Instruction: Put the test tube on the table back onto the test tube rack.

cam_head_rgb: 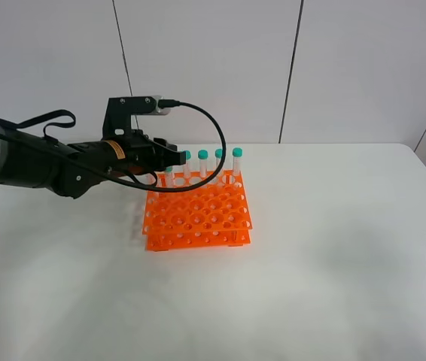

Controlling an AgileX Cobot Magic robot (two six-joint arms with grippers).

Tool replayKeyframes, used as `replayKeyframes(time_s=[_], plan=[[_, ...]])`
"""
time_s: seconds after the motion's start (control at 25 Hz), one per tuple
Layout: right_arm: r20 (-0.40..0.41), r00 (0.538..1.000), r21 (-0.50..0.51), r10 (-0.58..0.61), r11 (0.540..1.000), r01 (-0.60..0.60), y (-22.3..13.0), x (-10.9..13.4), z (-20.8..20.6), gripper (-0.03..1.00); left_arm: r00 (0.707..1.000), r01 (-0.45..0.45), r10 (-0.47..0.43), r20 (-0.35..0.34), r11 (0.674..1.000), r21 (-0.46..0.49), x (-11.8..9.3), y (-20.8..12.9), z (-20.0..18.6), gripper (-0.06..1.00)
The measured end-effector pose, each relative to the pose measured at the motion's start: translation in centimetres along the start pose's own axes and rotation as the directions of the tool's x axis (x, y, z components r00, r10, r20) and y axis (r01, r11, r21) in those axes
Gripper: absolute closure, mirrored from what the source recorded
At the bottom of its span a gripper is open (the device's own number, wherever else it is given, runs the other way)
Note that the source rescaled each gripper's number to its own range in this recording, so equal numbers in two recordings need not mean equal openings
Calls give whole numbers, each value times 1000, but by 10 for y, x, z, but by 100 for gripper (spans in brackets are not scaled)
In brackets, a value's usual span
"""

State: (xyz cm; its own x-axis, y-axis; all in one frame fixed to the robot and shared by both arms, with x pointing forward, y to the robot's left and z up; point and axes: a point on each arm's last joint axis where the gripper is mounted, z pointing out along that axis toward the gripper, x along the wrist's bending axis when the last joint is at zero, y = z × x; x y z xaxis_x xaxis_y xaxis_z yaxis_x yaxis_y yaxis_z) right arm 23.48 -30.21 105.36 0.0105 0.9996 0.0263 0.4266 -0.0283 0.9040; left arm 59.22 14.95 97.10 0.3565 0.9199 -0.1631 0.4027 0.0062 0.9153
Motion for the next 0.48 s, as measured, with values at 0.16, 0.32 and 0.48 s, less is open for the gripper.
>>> replayKeyframes(time_s=[0.16, 0.32, 0.48], plan=[[0, 1000, 0, 0, 1000, 0, 0, 0, 0, -3, 1000, -18, 16, -19, 996, -83, 6, 33, -25, 75], [0, 1000, 0, 0, 1000, 0, 0, 0, 0, -3, 996, -73, 66, -57, 990, -121, 11, 61, -55, 75], [0, 1000, 0, 0, 1000, 0, 0, 0, 0, -3, 991, -74, 60, -123, 991, -111, 26, 79, -84, 75]])
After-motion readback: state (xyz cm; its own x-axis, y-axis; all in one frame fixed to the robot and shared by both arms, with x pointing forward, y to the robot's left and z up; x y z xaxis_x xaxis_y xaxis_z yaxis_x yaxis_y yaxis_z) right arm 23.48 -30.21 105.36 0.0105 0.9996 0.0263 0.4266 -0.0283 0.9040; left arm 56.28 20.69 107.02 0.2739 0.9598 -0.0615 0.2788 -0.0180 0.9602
